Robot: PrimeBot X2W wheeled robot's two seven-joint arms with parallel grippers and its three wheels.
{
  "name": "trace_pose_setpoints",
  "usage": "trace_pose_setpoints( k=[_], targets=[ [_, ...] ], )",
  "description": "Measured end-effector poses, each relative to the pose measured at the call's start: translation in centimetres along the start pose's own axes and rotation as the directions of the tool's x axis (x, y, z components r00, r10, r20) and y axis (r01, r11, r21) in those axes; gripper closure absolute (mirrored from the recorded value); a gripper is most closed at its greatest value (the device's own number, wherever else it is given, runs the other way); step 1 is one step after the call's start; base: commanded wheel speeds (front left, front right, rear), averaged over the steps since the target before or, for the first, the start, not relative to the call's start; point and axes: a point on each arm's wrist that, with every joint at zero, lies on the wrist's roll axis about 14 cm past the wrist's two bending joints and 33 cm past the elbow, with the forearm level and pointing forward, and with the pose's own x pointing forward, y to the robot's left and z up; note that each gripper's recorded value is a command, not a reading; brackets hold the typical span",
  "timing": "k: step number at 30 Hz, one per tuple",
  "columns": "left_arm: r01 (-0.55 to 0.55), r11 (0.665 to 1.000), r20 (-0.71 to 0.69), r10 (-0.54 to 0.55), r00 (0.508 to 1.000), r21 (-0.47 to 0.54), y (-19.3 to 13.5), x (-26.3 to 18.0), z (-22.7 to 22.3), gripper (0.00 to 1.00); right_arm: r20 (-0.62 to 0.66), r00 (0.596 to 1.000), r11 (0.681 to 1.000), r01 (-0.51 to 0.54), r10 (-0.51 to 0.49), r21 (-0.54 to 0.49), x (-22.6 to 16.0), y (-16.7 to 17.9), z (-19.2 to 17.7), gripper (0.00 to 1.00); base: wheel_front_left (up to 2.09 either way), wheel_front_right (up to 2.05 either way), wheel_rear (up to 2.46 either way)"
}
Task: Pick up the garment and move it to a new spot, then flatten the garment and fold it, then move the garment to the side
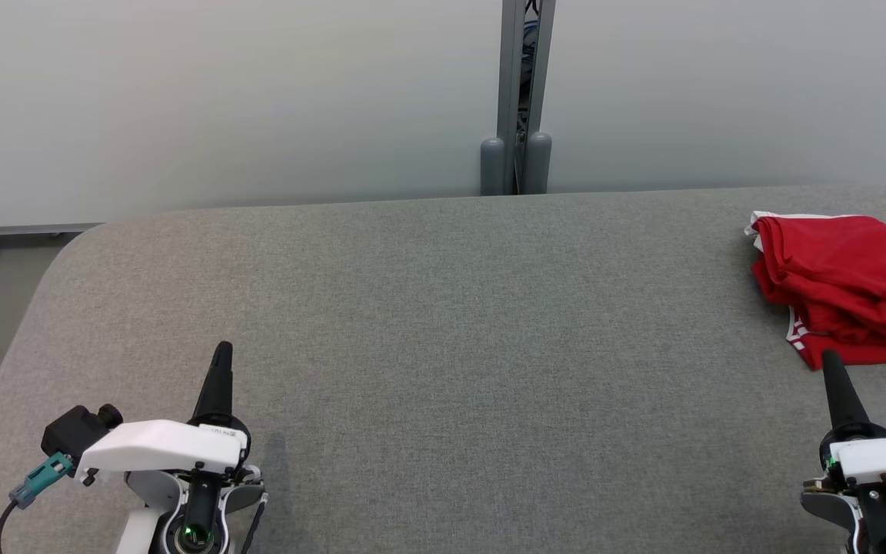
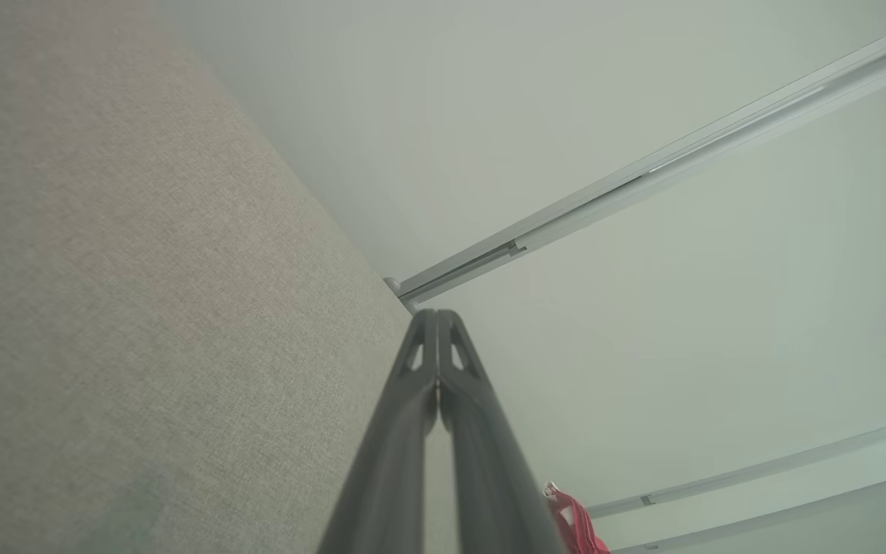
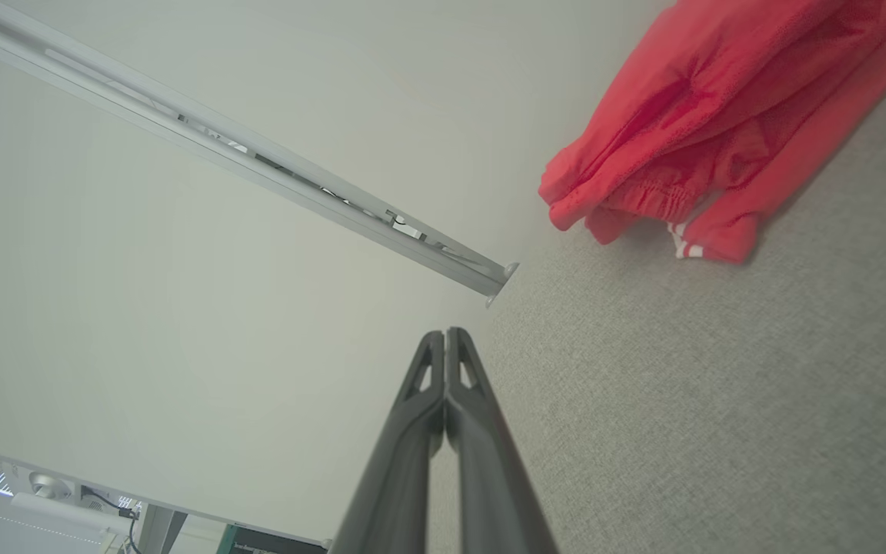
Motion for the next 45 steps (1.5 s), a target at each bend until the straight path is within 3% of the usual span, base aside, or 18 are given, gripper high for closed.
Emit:
trace_pose_setpoints(
  k=[19, 45],
  targets=[
    [0.035, 0.984, -0.006, -0.036, 0.999, -0.175, -1.4, 1.6, 0.5, 1.00, 0.015, 1.000, 0.982, -0.010, 0.007, 0.188, 1.1, 0.3, 1.1, 1.00, 0.00, 0.00, 0.00],
    [0.075, 0.926, -0.005, -0.083, 0.997, -0.370, -3.0, 3.3, 1.1, 1.00, 0.032, 0.999, 0.918, -0.035, 0.024, 0.394, 2.2, 0.6, 2.3, 1.00, 0.00, 0.00, 0.00]
  ],
)
